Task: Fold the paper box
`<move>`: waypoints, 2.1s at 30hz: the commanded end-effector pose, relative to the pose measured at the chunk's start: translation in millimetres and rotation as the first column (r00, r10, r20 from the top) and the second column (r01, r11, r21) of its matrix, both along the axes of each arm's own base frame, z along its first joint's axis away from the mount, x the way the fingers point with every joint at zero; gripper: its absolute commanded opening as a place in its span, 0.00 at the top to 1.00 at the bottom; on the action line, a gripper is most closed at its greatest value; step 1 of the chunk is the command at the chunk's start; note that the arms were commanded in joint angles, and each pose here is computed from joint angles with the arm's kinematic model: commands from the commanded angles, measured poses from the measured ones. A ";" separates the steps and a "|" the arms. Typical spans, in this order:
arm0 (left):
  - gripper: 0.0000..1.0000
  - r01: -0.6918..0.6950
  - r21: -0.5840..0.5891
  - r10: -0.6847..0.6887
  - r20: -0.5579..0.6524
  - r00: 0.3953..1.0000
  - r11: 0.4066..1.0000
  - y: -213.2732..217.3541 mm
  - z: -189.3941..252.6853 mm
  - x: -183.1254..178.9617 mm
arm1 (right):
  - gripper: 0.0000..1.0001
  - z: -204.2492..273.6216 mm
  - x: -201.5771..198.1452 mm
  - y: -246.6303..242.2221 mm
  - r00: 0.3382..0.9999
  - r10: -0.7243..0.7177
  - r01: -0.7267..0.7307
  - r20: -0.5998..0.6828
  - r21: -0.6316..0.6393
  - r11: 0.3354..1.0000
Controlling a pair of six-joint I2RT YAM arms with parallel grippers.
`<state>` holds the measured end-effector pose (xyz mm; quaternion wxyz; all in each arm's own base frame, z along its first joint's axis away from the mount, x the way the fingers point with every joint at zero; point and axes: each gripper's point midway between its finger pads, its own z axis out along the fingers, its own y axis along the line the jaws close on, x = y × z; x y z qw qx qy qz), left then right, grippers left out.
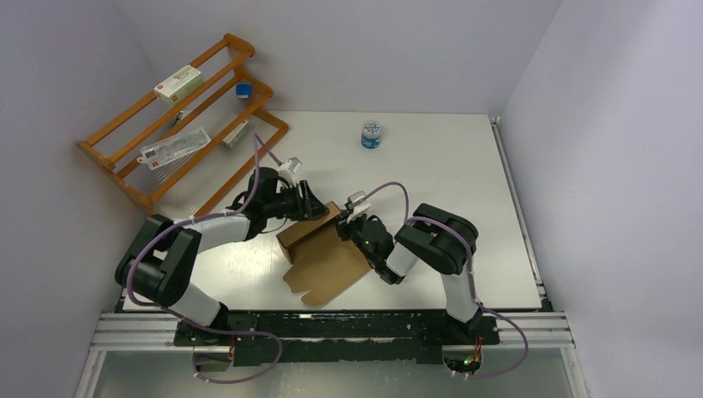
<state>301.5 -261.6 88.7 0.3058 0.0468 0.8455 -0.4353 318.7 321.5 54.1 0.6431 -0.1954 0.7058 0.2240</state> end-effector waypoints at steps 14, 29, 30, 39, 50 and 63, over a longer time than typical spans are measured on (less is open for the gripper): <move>0.48 -0.098 0.153 0.086 0.082 0.993 0.983 20.9 4.9 8.7 | 0.52 17.7 -12.6 -7.3 1.000 0.026 -0.026 -0.004 0.037 0.999; 0.34 -0.235 0.203 0.186 0.234 0.954 0.950 44.9 65.3 25.5 | 0.39 20.5 -33.4 -30.8 0.979 -0.019 0.017 -0.202 -0.015 1.000; 0.34 -0.248 0.213 0.195 0.243 0.950 0.945 47.6 67.9 24.6 | 0.37 22.1 -35.2 -32.8 0.976 -0.025 0.021 -0.219 -0.019 1.000; 0.29 -0.258 0.444 0.143 0.277 0.950 0.858 44.5 66.3 -4.4 | 0.29 41.0 -32.4 -60.0 0.934 -0.074 0.081 -0.348 0.007 0.997; 0.30 -0.217 0.496 0.110 0.235 0.966 0.841 42.9 48.7 -14.3 | 0.37 92.8 -9.1 -12.6 0.928 0.103 -0.031 -0.358 0.201 0.979; 0.31 -0.150 0.505 0.060 0.190 0.980 0.850 31.0 30.6 -18.6 | 0.59 50.2 -13.8 -9.0 0.883 0.168 -0.052 -0.439 0.263 0.963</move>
